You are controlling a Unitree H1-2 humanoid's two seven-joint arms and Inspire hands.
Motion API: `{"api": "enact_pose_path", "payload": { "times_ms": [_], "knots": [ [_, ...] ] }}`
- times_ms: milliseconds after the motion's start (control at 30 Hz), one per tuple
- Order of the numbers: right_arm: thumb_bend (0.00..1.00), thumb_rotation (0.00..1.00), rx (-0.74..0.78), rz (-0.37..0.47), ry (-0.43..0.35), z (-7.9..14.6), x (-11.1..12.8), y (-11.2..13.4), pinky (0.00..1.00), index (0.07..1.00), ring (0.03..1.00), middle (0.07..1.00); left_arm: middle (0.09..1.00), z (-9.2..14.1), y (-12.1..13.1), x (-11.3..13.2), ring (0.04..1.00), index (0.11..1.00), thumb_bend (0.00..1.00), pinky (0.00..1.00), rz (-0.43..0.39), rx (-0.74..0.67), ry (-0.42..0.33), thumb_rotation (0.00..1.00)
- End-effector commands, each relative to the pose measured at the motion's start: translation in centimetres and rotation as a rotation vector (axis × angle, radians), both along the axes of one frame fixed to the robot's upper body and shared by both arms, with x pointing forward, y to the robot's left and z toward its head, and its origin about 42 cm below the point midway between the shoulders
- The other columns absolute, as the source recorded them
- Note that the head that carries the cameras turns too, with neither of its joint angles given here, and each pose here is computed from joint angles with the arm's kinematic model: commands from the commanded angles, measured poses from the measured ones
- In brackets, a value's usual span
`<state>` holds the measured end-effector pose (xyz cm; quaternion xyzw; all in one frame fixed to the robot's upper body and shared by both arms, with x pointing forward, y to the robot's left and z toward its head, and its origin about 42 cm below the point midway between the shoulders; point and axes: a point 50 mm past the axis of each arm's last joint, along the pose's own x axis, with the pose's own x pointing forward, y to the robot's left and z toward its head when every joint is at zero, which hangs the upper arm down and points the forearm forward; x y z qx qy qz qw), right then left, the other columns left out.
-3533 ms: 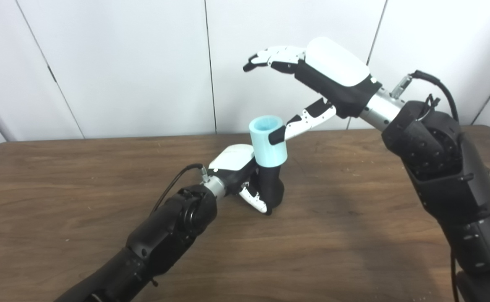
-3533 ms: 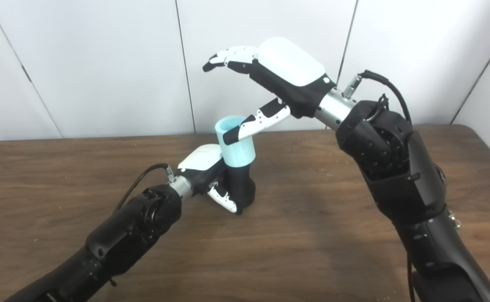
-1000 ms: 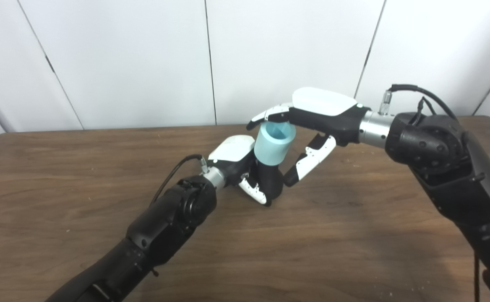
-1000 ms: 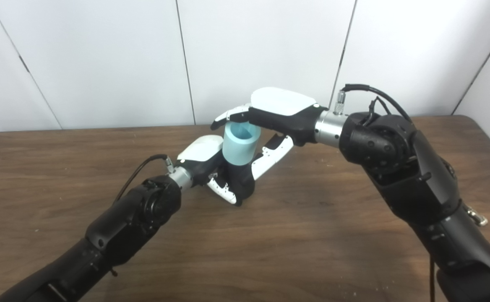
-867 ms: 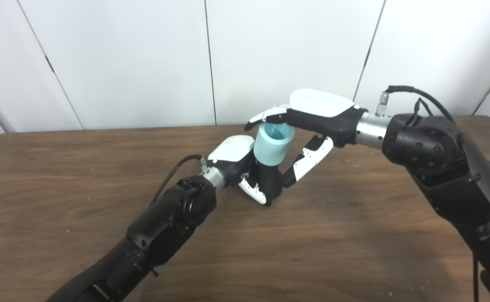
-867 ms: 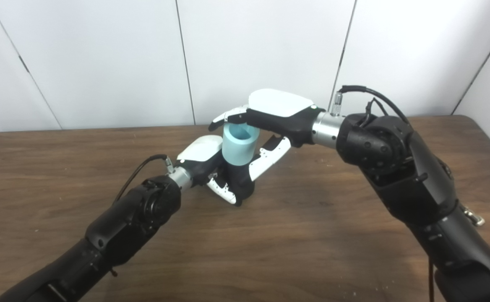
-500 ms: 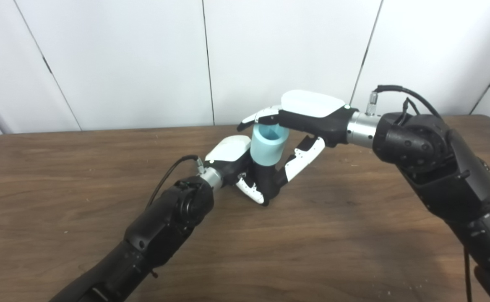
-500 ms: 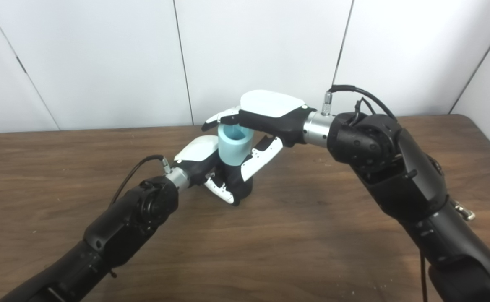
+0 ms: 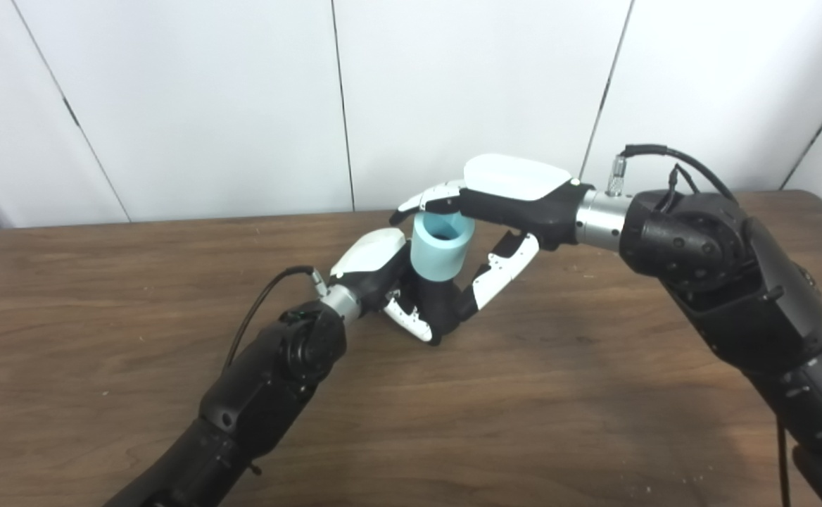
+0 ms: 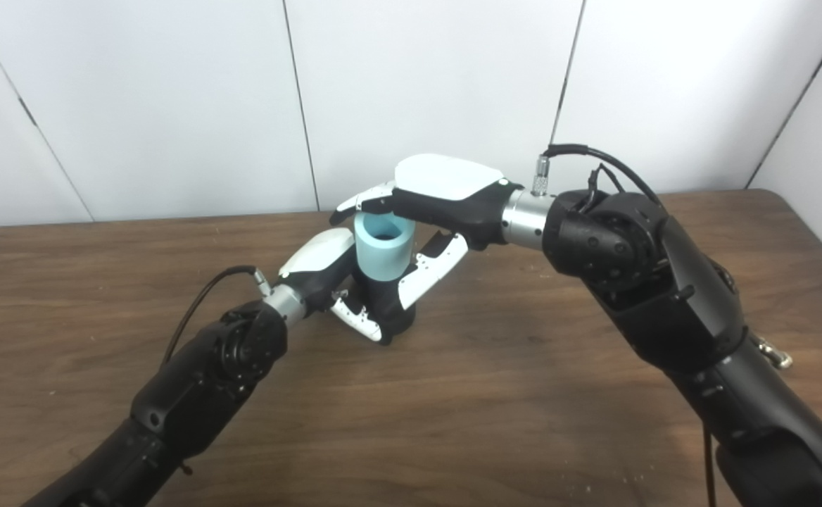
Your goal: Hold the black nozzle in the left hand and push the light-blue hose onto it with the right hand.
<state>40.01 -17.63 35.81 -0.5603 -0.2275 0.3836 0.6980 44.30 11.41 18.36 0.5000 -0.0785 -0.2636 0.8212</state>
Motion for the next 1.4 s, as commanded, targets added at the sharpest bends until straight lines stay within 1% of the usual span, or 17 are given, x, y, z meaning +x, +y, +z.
{"api": "enact_pose_path", "payload": {
  "times_ms": [0, 167, 367, 500, 800, 933, 1167, 1367],
  "knots": [
    [0.76, 0.82, -0.068, 0.02, 0.071, -1.2, 0.0, 0.2, 0.79, 0.868, 0.892, 0.88, 0.497, -5.8, 3.2, -1.9, 0.513, 0.477, 0.53, 0.53, 0.059, 0.087, 0.245, 0.0],
    [0.75, 0.81, -0.097, 0.007, 0.091, -1.5, 0.3, 0.4, 0.8, 0.884, 0.909, 0.898, 0.506, -5.6, 3.5, -1.9, 0.532, 0.474, 0.52, 0.54, 0.058, 0.08, 0.227, 0.0],
    [0.75, 0.81, -0.123, -0.007, 0.099, -1.8, 0.5, 0.6, 0.81, 0.892, 0.914, 0.905, 0.512, -5.6, 3.7, -2.0, 0.54, 0.47, 0.52, 0.55, 0.059, 0.071, 0.228, 0.0],
    [0.75, 0.82, -0.148, -0.022, 0.105, -2.1, 0.8, 0.8, 0.82, 0.896, 0.919, 0.91, 0.523, -5.7, 3.6, -2.1, 0.56, 0.462, 0.52, 0.57, 0.057, 0.068, 0.227, 0.0],
    [0.77, 0.83, -0.21, -0.028, 0.069, -2.9, 1.0, 1.3, 0.87, 0.912, 0.963, 0.943, 0.525, -5.6, 3.7, -2.2, 0.559, 0.461, 0.52, 0.57, 0.053, 0.08, 0.229, 0.0],
    [0.78, 0.84, -0.216, -0.031, 0.069, -3.0, 1.0, 1.3, 0.88, 0.92, 0.968, 0.95, 0.515, -5.7, 3.8, -2.2, 0.538, 0.468, 0.52, 0.55, 0.052, 0.086, 0.232, 0.0],
    [0.78, 0.85, -0.231, -0.046, 0.088, -3.4, 1.1, 1.0, 0.89, 0.935, 0.967, 0.958, 0.528, -5.5, 3.8, -2.1, 0.568, 0.458, 0.52, 0.57, 0.053, 0.09, 0.236, 0.0],
    [0.78, 0.85, -0.223, -0.043, 0.084, -3.0, 0.6, 0.6, 0.89, 0.935, 0.963, 0.957, 0.531, -5.4, 4.0, -1.9, 0.57, 0.455, 0.52, 0.56, 0.062, 0.092, 0.239, 0.0]
  ]
}}
